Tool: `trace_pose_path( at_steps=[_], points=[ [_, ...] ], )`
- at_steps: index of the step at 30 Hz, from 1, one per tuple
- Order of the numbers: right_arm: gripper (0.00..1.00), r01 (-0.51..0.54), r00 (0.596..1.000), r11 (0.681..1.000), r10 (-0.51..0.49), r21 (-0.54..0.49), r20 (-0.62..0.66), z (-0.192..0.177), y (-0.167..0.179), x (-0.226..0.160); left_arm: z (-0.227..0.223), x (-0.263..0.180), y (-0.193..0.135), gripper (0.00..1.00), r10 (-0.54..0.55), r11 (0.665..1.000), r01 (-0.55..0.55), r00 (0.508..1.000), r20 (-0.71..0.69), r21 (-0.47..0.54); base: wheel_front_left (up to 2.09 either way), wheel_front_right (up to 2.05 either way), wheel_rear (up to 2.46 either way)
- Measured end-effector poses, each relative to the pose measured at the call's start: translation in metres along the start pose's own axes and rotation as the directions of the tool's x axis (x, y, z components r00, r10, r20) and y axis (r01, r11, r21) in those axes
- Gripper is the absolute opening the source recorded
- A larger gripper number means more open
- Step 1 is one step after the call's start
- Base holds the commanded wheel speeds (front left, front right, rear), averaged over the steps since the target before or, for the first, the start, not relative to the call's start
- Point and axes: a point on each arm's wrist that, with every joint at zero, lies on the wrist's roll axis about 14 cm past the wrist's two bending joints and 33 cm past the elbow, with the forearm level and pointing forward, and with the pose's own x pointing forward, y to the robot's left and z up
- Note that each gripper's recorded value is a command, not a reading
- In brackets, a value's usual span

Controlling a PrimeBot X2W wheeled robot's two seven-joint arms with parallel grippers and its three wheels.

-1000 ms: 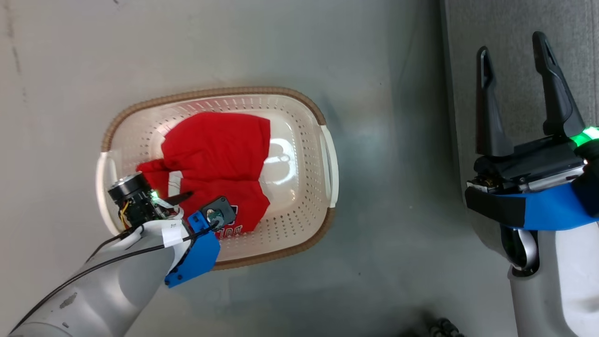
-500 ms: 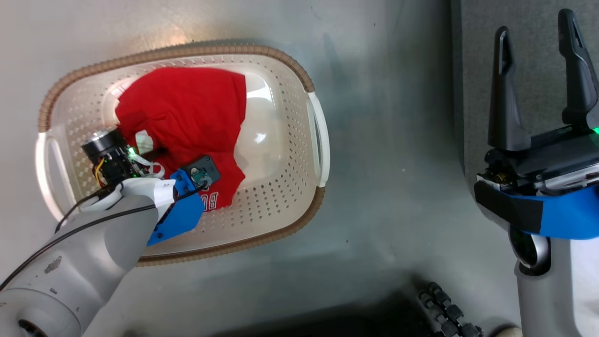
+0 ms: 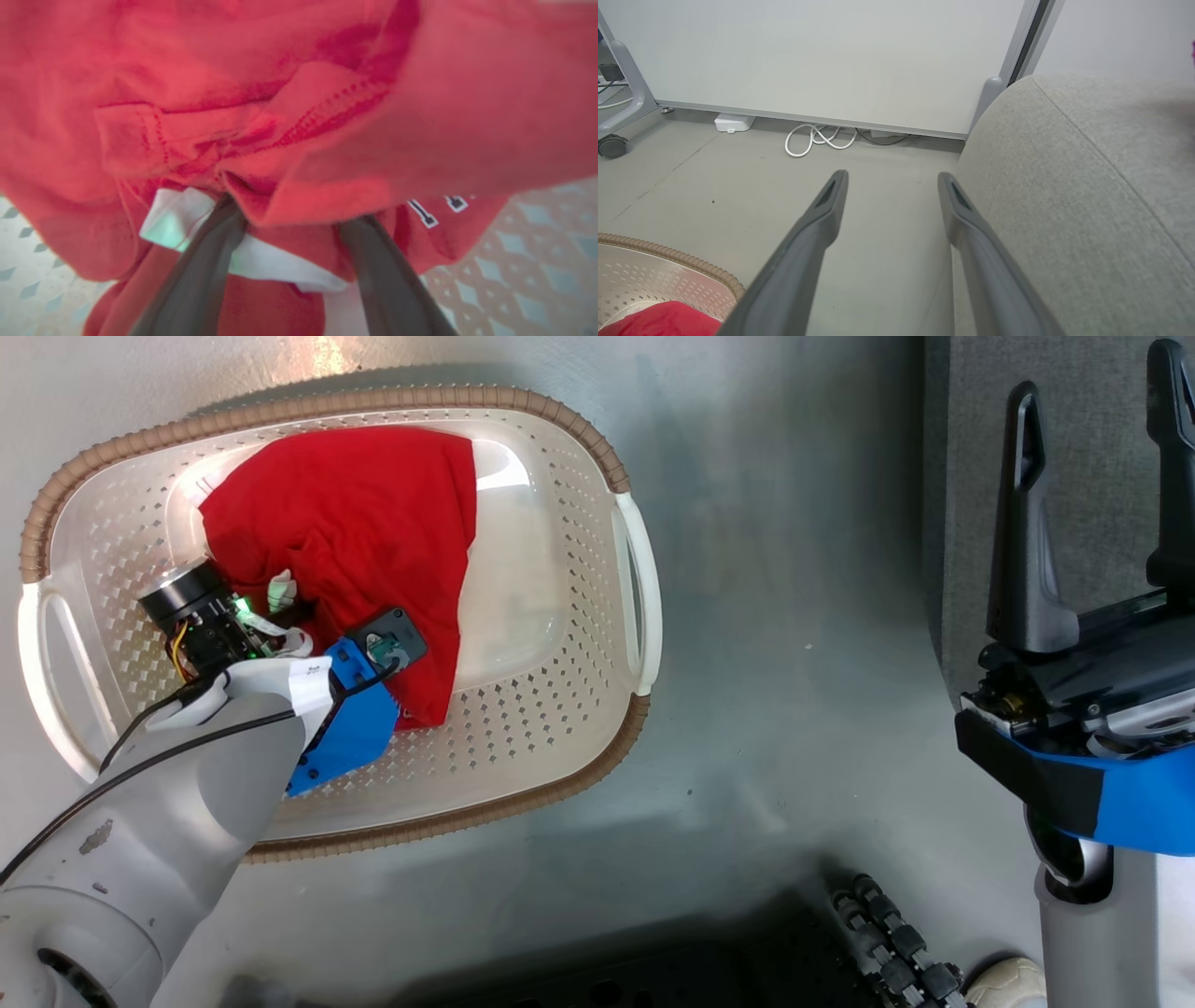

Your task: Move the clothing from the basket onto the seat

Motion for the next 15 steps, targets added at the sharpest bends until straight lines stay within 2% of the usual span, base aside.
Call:
trace_pose_path(
  at_steps=[1, 6, 15],
  points=[
    [1.00, -0.001, 1.000, 1.000, 0.001, 0.001, 0.000, 0.000, 0.001, 0.000, 0.001, 0.000, 0.000, 0.00, 0.000, 1.000, 0.000, 1.000, 0.001, -0.001, 0.00, 0.00, 0.00],
    [1.00, -0.003, 1.000, 1.000, 0.003, 0.005, 0.002, 0.000, 0.002, 0.001, 0.009, -0.003, 0.003, 0.00, 0.009, 1.000, -0.008, 1.000, 0.027, -0.004, 0.00, 0.00, 0.00],
    [1.00, -0.002, 0.999, 1.000, 0.002, 0.013, 0.039, 0.016, 0.002, 0.005, 0.045, -0.021, 0.006, 0.00, 0.032, 0.999, -0.027, 0.988, 0.154, -0.031, 0.00, 0.00, 0.00]
  ],
)
